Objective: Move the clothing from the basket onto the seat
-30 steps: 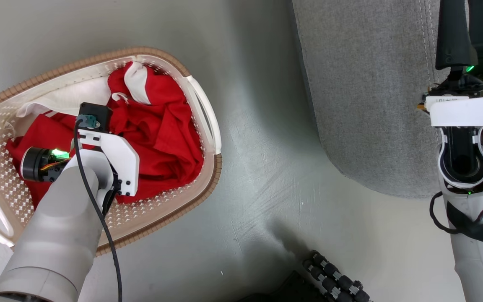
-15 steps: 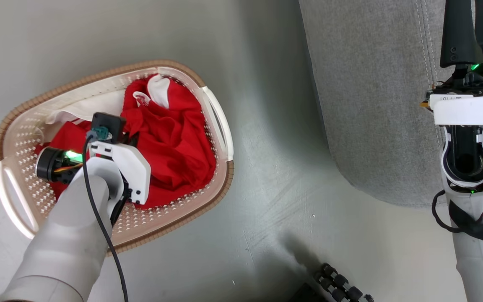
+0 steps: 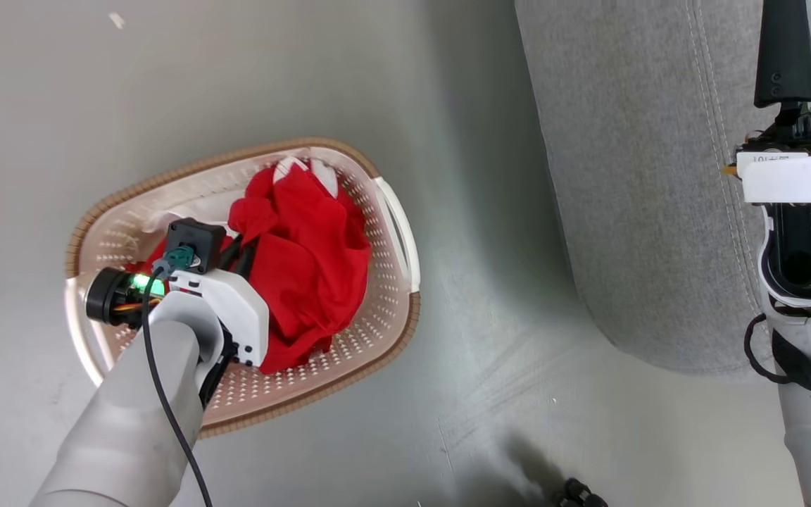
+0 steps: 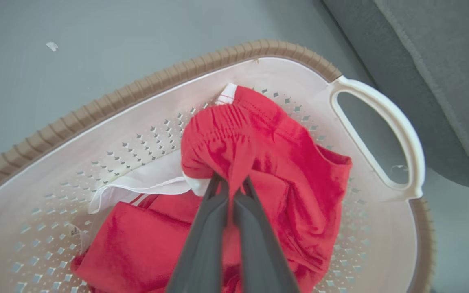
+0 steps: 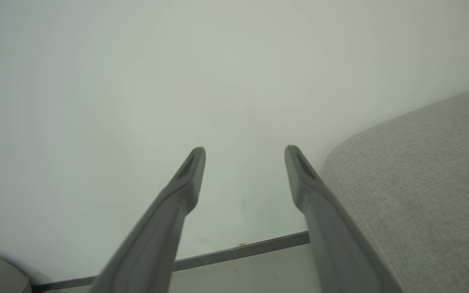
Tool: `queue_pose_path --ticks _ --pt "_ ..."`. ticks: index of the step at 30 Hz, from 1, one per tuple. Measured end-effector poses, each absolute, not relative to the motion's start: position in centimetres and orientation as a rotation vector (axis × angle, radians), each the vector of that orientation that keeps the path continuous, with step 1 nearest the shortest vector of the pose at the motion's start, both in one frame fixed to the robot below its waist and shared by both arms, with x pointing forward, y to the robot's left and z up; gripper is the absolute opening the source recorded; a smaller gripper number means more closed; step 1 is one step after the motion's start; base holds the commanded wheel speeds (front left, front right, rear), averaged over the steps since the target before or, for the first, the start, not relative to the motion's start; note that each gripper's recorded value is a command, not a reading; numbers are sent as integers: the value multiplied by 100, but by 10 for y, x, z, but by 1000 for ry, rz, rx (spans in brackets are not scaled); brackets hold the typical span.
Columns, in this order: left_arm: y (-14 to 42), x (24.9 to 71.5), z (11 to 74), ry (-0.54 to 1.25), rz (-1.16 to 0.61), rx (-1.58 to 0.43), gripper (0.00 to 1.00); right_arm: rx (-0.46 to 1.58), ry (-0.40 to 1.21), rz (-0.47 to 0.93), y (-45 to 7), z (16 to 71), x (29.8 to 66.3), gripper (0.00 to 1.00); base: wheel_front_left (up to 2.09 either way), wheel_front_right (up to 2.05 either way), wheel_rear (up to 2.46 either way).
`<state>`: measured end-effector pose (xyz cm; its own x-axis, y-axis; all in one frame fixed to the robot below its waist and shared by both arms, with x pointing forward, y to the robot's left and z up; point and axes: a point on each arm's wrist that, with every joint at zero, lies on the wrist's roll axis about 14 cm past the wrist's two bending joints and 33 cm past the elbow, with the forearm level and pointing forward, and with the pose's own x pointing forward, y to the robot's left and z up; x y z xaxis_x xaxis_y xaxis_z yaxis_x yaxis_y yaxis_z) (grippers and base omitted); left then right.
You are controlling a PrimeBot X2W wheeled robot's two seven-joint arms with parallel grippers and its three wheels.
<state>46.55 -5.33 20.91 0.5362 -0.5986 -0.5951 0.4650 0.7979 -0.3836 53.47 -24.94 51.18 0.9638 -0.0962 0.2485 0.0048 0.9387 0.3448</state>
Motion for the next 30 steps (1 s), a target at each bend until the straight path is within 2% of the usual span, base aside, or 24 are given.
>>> queue_pose_path --ticks 22,30 --pt "-41 474 330 491 -614 -293 0 365 -323 31 -228 560 511 100 0 0 0" --pt "-39 483 396 318 -623 -321 0 372 -331 57 -219 572 497 100 0 0 0"
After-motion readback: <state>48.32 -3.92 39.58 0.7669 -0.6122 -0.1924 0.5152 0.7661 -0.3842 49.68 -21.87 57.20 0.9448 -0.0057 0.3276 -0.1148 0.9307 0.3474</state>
